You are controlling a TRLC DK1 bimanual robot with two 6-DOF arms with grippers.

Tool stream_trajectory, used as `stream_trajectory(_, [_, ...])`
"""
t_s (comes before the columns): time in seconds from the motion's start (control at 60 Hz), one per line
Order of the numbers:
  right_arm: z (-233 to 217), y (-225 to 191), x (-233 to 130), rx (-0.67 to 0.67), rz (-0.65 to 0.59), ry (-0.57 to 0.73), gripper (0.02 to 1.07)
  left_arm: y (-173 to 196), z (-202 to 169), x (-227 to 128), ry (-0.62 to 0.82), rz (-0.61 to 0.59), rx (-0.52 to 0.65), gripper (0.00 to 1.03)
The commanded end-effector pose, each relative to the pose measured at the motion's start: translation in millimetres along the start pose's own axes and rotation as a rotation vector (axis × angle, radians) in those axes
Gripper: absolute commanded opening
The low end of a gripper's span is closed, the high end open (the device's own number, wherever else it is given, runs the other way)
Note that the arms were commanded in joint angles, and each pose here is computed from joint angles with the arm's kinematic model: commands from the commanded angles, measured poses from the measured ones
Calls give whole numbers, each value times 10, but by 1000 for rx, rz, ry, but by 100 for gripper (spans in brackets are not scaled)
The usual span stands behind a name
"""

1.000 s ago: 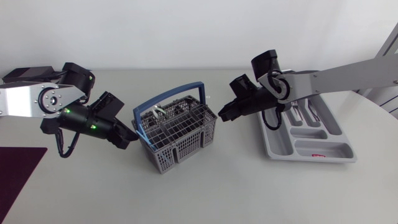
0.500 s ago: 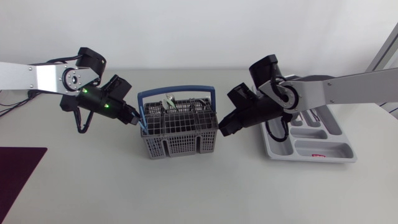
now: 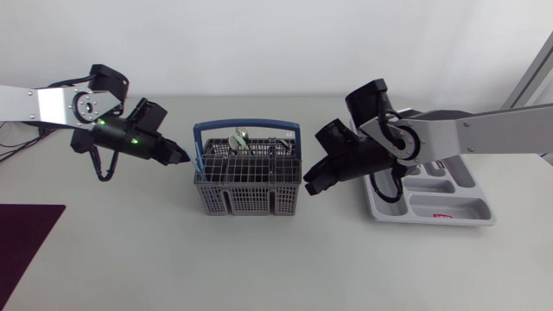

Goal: Unload the cutlery basket into the drawer organizer.

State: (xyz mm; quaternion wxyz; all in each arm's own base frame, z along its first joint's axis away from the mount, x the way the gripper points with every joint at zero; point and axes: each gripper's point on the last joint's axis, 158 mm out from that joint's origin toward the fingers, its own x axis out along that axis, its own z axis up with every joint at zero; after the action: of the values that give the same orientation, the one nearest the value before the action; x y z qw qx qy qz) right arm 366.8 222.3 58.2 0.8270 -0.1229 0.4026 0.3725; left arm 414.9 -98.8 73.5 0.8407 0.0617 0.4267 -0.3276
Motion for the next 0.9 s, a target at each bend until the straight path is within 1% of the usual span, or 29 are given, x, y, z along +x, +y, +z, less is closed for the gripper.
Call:
stream_trajectory(0.0, [-42,-148,-153,28,-50,-19,17,-28,-57,-221,-34,0,-6,31])
stream_trajectory(0.05, [-35,-189,-217,31,-64,-29,20,-53,-74,-286,-45,0,-5,31])
stream_trajectory(0.117, [-23,-234,-372,19,-86,-57,35,-173,-102,-459,-69,-8,4,31])
stream_trajectory(0.183, [-37,-225,-453,13,-93,-67,53,-298,-79,-572,-98,-21,21,31])
stream_trajectory(0.283, [-64,-182,-504,-1,-88,-69,74,-539,-15,-674,-120,-64,49,39])
stream_trajectory(0.367, [-88,-121,-527,-11,-79,-71,85,-668,31,-687,-120,-98,63,46])
stream_trajectory(0.383, [-90,-111,-533,-12,-78,-73,86,-686,50,-689,-121,-103,67,49])
stream_trajectory(0.4, [-90,-111,-533,-12,-78,-73,86,-686,50,-689,-121,-103,67,49])
stream_trajectory(0.417, [-98,-85,-542,-18,-76,-74,87,-713,71,-684,-125,-119,66,53])
stream_trajectory(0.467, [-108,-61,-562,-21,-75,-76,87,-749,93,-651,-118,-134,65,57])
stream_trajectory(0.567, [-111,-33,-596,-27,-71,-78,87,-749,131,-605,-110,-142,55,58])
stream_trajectory(0.617, [-122,-18,-609,-30,-70,-78,87,-739,170,-606,-114,-142,53,60])
stream_trajectory(0.883, [-121,74,-656,-48,-58,-79,87,-705,220,-504,-110,-150,54,60])
